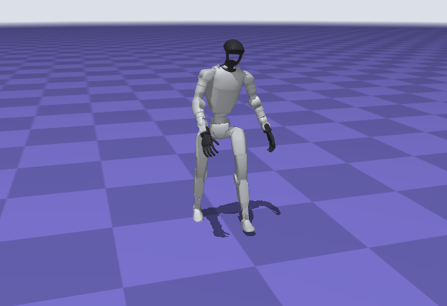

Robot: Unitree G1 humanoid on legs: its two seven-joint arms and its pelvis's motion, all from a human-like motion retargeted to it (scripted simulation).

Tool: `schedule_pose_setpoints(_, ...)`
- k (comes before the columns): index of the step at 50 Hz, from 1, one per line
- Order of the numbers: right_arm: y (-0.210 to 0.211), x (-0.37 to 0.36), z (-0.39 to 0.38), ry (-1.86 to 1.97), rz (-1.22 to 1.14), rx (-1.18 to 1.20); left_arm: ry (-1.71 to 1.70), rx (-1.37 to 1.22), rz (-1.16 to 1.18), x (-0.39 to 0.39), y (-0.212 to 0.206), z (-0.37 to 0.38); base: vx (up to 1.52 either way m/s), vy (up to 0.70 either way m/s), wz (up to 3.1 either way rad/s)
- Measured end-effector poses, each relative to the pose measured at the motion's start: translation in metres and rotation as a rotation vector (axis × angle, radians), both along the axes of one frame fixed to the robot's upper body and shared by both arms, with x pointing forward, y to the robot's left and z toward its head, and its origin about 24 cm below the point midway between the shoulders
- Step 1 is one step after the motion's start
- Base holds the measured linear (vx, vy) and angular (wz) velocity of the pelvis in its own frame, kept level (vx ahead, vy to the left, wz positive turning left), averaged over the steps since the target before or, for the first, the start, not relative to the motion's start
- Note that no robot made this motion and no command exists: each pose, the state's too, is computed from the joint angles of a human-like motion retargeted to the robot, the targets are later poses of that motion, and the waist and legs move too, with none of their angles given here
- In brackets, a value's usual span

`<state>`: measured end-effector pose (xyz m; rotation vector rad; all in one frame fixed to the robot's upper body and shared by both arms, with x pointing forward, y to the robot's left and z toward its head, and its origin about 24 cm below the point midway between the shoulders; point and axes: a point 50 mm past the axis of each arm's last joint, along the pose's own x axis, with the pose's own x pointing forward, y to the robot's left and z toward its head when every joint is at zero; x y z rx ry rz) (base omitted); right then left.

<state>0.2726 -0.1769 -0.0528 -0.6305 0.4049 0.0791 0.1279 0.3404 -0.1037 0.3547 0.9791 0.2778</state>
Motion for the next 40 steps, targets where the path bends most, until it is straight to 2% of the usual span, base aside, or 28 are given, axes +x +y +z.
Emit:
schedule_pose_setpoints(5,-0.013,-0.032,-0.014,0.014,-0.092,0.046,-0.093,0.199,-0.085,0.056,0.020,0.037,0.23,0.16,-0.07)
schedule_pose_setpoints(9,-0.038,-0.063,-0.032,0.094,-0.200,0.019,-0.225,0.281,-0.130,0.112,0.010,0.068,0.18,0.13,0.34)
schedule_pose_setpoints(15,-0.074,-0.108,-0.054,0.270,-0.298,-0.051,-0.488,0.239,-0.172,0.186,-0.030,0.118,0.15,0.07,0.50)
schedule_pose_setpoints(23,-0.099,-0.150,-0.069,0.457,-0.358,-0.057,-0.731,0.061,-0.302,0.233,-0.102,0.158,0.15,-0.02,0.47)
schedule_pose_setpoints(30,-0.109,-0.167,-0.077,0.536,-0.477,0.018,-0.587,-0.095,-0.447,0.206,-0.138,0.107,0.15,-0.11,0.50)
schedule_pose_setpoints(35,-0.111,-0.162,-0.081,0.560,-0.548,0.001,-0.321,-0.138,-0.389,0.139,-0.122,0.036,0.14,-0.13,0.15)
schedule_pose_setpoints(40,-0.106,-0.142,-0.082,0.577,-0.513,-0.086,-0.017,-0.131,-0.145,0.042,-0.090,-0.024,0.15,-0.10,-0.25)
